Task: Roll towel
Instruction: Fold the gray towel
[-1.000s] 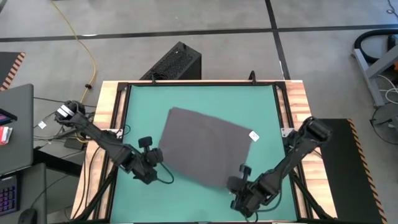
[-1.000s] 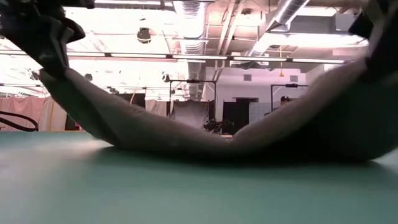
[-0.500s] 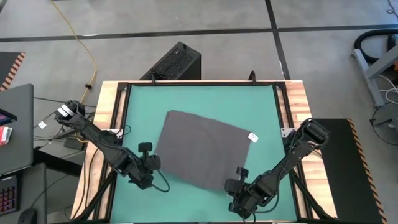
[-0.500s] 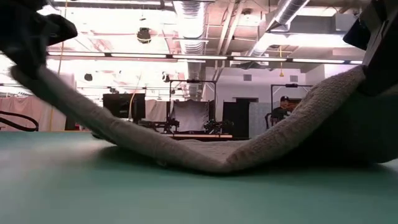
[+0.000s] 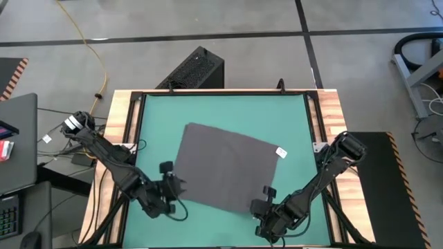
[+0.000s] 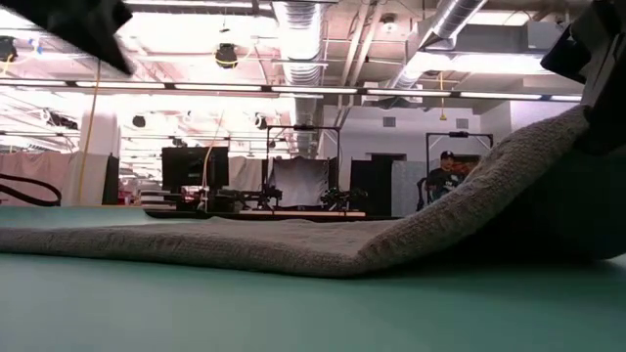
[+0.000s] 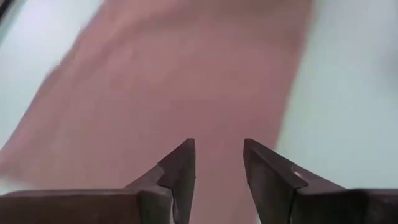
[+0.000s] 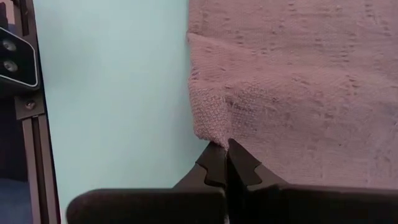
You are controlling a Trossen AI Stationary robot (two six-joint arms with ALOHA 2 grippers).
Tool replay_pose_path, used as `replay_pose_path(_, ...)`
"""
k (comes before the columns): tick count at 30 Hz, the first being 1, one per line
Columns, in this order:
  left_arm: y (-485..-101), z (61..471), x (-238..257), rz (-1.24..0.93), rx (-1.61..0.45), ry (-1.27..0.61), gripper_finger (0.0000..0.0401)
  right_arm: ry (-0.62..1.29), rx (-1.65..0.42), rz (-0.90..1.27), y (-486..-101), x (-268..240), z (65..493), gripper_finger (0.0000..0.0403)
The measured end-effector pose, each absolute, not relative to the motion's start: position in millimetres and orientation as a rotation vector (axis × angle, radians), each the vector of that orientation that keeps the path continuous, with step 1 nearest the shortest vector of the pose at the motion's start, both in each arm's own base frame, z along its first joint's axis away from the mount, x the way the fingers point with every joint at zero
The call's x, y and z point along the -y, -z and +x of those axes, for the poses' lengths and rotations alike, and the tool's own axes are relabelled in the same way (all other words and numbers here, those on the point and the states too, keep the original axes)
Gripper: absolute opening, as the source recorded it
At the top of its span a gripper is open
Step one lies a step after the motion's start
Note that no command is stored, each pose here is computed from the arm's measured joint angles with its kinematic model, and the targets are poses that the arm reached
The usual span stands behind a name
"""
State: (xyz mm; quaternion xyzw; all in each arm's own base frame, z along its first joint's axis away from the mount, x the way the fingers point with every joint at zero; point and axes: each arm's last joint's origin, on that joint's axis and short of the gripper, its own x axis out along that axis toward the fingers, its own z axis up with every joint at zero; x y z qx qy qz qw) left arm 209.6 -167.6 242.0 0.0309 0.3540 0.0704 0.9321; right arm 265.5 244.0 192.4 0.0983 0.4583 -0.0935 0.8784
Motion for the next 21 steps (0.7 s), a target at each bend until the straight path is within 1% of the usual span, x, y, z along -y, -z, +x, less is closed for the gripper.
replay_pose_path(3, -248.4, 218.7, 176.6, 0.039, -0.615, -0.061, 0.0109, 0.196, -0.956, 0.204, -192.3, -243.9, 265.5, 0.0012)
replay_pose_path(4, -247.2, 221.7, 180.1, 0.066, -0.609, -0.020, 0.0106, 0.196, -0.956, 0.203, -192.3, -243.8, 265.5, 0.0015)
replay_pose_path(6, -238.4, 225.9, 187.2, 0.203, -0.630, 0.063, 0.0103, 0.197, -0.957, 0.203, -192.3, -243.7, 265.5, 0.0024)
replay_pose_path(8, -227.4, 231.0, 192.9, 0.302, -0.634, 0.089, 0.0103, 0.197, -0.958, 0.202, -192.2, -243.7, 265.4, 0.0032)
replay_pose_path(13, -207.5, 249.5, 201.9, 0.375, -0.618, 0.132, 0.0116, 0.195, -0.955, 0.206, -192.4, -244.5, 265.0, 0.0034)
replay_pose_path(17, -190.8, 266.7, 200.8, 0.364, -0.609, 0.088, 0.0127, 0.192, -0.955, 0.204, -192.4, -245.3, 264.3, 0.0027)
replay_pose_path(21, -170.2, 279.4, 196.5, 0.401, -0.629, 0.031, 0.0119, 0.191, -0.955, 0.205, -192.4, -245.4, 264.4, 0.0024)
